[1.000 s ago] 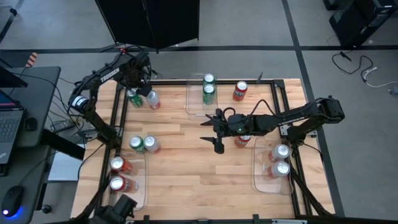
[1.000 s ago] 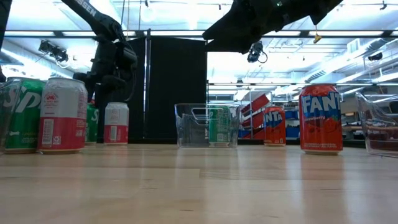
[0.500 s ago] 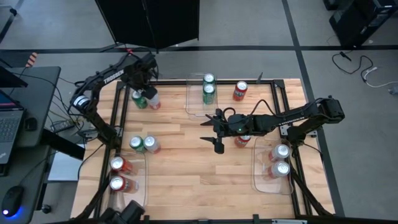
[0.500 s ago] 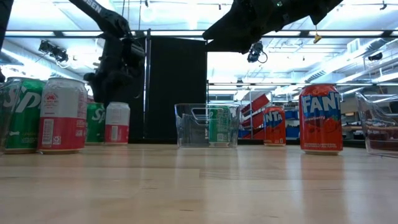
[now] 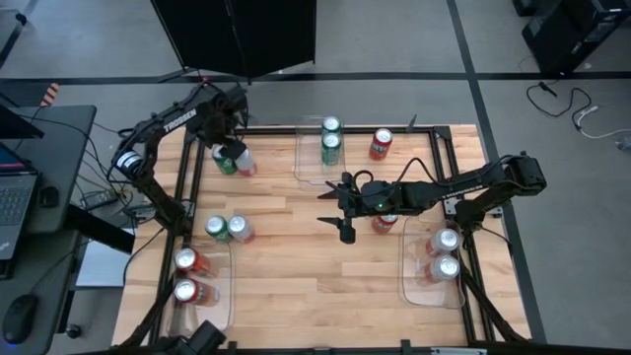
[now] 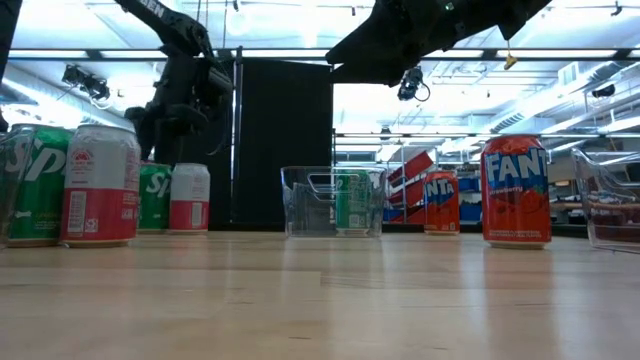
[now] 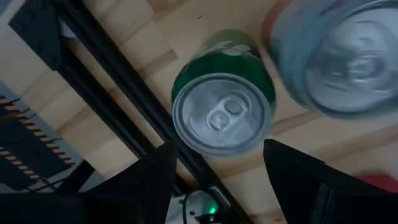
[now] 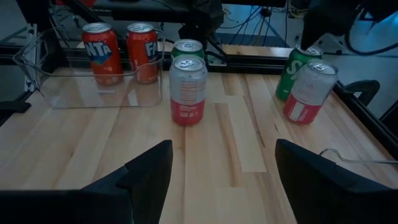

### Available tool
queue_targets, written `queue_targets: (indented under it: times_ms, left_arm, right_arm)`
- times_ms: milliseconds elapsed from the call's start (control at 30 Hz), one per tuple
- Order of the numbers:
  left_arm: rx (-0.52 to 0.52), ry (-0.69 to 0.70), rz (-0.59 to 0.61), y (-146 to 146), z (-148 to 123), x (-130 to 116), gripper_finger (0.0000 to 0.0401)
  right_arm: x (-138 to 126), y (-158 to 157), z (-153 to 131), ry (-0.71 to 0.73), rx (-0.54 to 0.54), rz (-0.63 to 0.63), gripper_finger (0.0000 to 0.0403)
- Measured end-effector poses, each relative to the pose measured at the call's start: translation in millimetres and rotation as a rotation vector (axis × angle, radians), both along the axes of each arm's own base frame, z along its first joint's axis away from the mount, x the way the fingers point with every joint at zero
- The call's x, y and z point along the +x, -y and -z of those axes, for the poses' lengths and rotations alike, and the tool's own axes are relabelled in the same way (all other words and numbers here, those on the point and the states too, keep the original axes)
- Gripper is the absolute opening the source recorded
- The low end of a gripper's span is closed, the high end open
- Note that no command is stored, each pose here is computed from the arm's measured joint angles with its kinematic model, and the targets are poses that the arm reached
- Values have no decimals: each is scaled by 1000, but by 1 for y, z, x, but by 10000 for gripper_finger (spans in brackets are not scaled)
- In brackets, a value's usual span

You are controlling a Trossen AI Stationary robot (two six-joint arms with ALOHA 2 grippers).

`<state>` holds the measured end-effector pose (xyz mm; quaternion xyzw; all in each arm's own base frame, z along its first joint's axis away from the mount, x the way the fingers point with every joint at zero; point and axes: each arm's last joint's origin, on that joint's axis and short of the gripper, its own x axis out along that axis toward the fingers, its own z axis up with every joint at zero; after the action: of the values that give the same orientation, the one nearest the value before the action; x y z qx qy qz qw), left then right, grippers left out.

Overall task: Sort soda cans
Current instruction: Put the top green soda can into the top transparent bin

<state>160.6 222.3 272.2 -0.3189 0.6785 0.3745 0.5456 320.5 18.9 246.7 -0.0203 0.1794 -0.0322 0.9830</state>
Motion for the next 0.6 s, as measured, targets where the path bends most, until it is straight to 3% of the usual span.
queue_targets:
  times_ms: [200, 600]
  left_arm:
    - [-3, -19, 53, 1, 18, -2, 244]
    - [40, -27, 103, -5, 7, 0, 244]
  right_arm:
    - [0, 0, 0, 0, 2, 1, 270]
    - [0, 0, 0, 0, 2, -1, 270]
